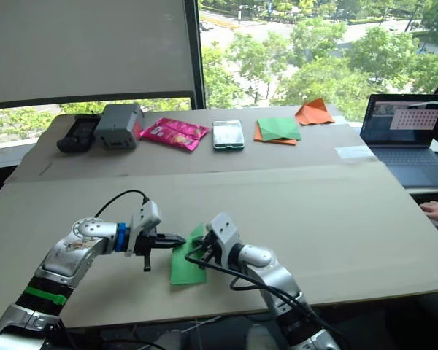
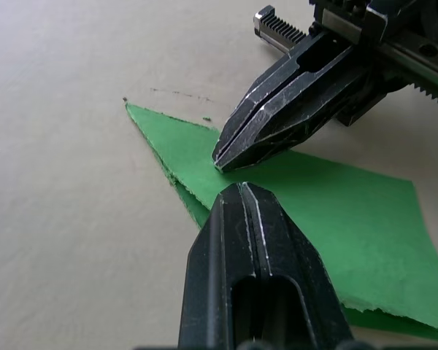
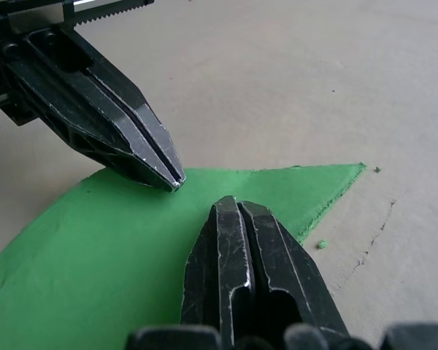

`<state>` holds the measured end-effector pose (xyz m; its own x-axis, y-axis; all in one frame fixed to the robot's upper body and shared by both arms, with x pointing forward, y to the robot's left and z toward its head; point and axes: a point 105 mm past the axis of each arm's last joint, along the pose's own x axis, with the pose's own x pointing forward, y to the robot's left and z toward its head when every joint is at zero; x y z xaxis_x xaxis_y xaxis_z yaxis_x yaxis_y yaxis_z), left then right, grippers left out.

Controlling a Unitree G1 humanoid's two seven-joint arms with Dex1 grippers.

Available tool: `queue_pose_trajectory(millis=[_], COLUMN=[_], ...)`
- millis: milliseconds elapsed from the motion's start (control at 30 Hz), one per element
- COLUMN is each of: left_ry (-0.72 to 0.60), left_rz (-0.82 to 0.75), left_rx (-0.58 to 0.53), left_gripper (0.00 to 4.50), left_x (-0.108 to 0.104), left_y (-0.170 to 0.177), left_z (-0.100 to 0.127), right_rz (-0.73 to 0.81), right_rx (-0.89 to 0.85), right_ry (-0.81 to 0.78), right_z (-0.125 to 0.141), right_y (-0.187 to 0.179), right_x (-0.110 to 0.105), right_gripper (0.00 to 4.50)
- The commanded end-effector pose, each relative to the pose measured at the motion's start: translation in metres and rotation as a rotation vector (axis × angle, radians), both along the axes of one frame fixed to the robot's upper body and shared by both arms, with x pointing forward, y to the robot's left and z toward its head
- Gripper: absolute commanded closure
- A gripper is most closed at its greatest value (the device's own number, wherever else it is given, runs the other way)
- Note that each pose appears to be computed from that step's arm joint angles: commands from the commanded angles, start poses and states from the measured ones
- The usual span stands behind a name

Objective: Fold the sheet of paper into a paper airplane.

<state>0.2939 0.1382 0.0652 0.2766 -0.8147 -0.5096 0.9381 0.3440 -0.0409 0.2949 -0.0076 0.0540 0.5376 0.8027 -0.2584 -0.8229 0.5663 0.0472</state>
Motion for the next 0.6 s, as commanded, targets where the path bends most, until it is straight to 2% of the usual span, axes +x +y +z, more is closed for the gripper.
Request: queue_pose_trajectory(millis=[33,233,433,533,600], left_ry=[-0.033,-0.032,-0.037,-0.049,-0.054], left_rz=[0.0,-0.037,-0.059,-0.08,-0.084], left_rx=[0.056,0.106,0.135,0.177,0.184], left_gripper=[4.48,4.48,4.48,4.48,4.48], left_x=[0.005,0.002,-0.002,-0.006,-0.007], left_y=[0.005,0.003,0.004,0.007,0.008], left_z=[-0.007,-0.023,-0.029,-0.034,-0.034], right_rz=[-0.005,-0.022,-0.019,-0.081,-0.091], right_rx=[-0.007,-0.003,-0.088,-0.159,-0.165], right_ry=[0.004,-0.02,0.007,0.059,0.065], right_z=[0.001,0.007,-0.01,-0.024,-0.024], right_y=[-0.001,-0.004,-0.011,-0.022,-0.023], right_x=[0.0,0.007,0.018,0.033,0.036], right_gripper=[4.5,4.5,4.5,4.5,4.5])
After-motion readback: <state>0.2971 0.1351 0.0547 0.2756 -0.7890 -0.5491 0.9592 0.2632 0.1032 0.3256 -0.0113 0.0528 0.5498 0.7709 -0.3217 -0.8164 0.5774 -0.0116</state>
